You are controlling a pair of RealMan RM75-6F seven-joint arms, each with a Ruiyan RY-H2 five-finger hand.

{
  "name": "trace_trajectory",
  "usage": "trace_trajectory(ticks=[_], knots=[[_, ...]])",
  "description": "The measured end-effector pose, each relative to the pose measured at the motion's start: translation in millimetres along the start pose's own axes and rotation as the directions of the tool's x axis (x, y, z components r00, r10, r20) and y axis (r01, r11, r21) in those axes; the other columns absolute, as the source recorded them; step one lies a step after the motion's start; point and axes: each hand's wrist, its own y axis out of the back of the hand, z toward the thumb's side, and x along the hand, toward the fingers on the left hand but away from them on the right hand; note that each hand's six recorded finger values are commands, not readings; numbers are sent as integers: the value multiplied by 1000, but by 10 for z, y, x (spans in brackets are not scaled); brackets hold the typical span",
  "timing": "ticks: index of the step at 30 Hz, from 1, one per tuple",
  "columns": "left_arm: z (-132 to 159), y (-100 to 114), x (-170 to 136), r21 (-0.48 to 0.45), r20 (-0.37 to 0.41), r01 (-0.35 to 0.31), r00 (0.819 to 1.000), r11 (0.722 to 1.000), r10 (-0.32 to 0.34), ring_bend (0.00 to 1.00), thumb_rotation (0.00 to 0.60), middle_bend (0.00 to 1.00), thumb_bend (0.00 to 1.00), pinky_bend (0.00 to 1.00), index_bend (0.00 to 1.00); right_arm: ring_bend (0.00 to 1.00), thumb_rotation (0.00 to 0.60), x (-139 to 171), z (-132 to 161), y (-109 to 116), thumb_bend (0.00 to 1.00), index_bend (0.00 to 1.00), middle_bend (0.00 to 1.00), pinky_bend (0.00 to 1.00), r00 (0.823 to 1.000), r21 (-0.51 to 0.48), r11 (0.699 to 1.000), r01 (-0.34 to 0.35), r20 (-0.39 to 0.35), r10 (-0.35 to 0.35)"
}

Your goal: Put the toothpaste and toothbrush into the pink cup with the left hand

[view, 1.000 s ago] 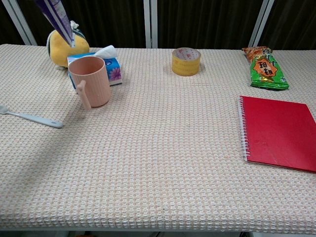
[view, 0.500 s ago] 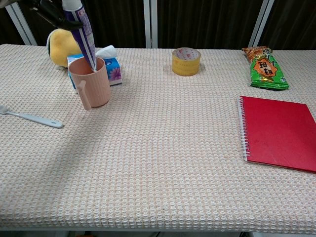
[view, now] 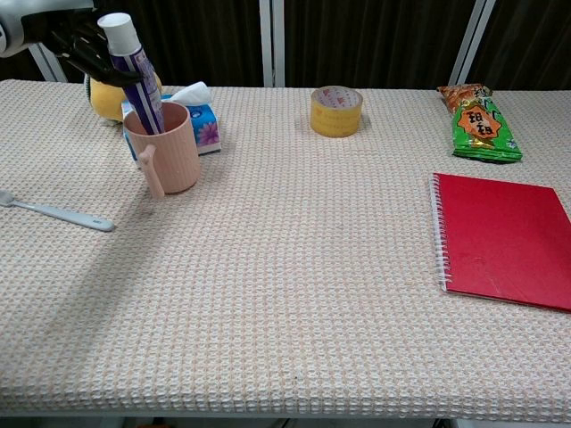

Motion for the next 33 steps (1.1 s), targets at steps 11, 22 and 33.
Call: trace_trajectory(ticks=[11,22,33], knots=[[-112,-187,-9,-10,19,20,1000,1000,-19,213,600,289,326,289,505,0,600,3,-89,21,448,0,0,0,999,2,1000,12,30,-12],[-196,-289,14,2,5,44,999,999,-44,213,600,281,320,289,409,0,600,11,-115,2,449,0,0,0,999,3,1000,5,38,-5],[-210,-324,3,3,8,61,998,998,-61,213,600,279,320,288,253,0,600,13,-133,7,449,0,0,0,999,3,1000,5,44,-5]])
